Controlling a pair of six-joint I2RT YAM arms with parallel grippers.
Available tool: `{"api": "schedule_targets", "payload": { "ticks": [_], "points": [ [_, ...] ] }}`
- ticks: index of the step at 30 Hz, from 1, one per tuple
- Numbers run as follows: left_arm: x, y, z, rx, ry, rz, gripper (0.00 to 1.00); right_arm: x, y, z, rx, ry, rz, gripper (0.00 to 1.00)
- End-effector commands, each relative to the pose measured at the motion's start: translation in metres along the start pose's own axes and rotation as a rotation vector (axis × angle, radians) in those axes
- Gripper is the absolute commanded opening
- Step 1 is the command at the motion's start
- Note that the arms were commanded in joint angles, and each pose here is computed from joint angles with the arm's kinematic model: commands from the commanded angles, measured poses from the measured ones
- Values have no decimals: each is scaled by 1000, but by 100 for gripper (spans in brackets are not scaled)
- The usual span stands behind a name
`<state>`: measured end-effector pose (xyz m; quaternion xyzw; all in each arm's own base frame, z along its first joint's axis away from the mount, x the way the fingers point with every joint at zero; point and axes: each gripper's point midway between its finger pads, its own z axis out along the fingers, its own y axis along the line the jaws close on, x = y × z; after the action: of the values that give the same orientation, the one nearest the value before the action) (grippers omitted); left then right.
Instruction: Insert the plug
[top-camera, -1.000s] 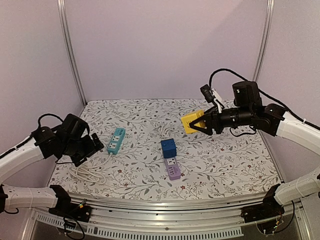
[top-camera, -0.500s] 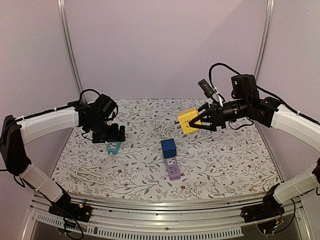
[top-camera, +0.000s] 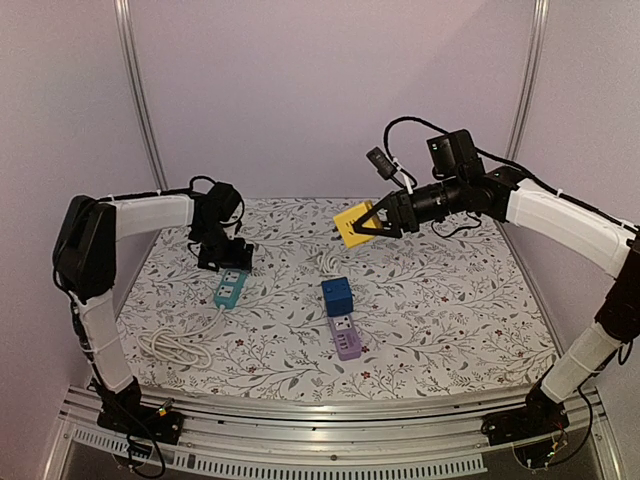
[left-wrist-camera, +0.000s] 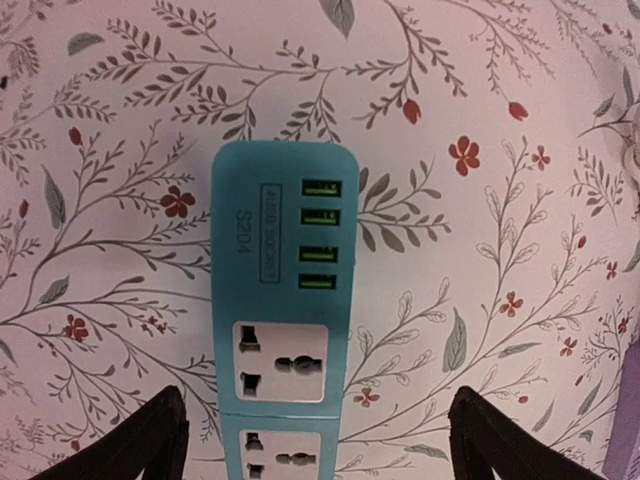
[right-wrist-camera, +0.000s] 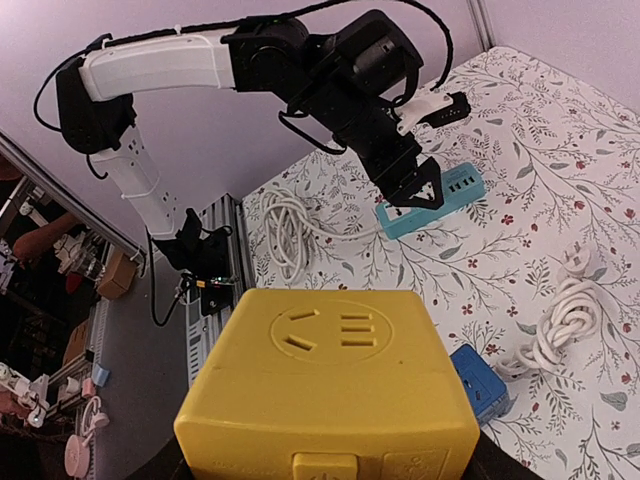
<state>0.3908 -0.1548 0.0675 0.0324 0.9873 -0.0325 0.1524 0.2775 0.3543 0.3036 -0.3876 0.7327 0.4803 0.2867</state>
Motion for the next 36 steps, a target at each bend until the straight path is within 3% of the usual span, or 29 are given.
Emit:
{"api": "schedule_targets", "payload": {
  "ticks": [1,11,14,17,19,22,25,28,36],
  "points": [
    [4,-2,25,28,94,39,89,-10,-12,2,55,-7,28,0],
    [-4,12,54,41,119,65,85,-14,-30,7,120,-12,80,0],
    [-6,10,57,48,138,143,71,-13,-33,9,124,-8,96,0],
    [-8,1,57,109,142,215,43,-13,-35,10,129,-7,104,0],
    [-10,-3,55,127,148,240,36,-13,-35,10,133,-7,108,0],
    [-12,-6,49,128,148,309,34,-12,-35,10,135,-4,113,0],
    [-6,-17,38,131,134,479,32,-12,-35,8,141,-4,118,0],
    [5,-31,27,135,139,659,33,-9,-34,5,152,0,120,0],
    [41,-62,-1,225,157,959,36,12,-34,-14,241,40,27,0]
  ]
}}
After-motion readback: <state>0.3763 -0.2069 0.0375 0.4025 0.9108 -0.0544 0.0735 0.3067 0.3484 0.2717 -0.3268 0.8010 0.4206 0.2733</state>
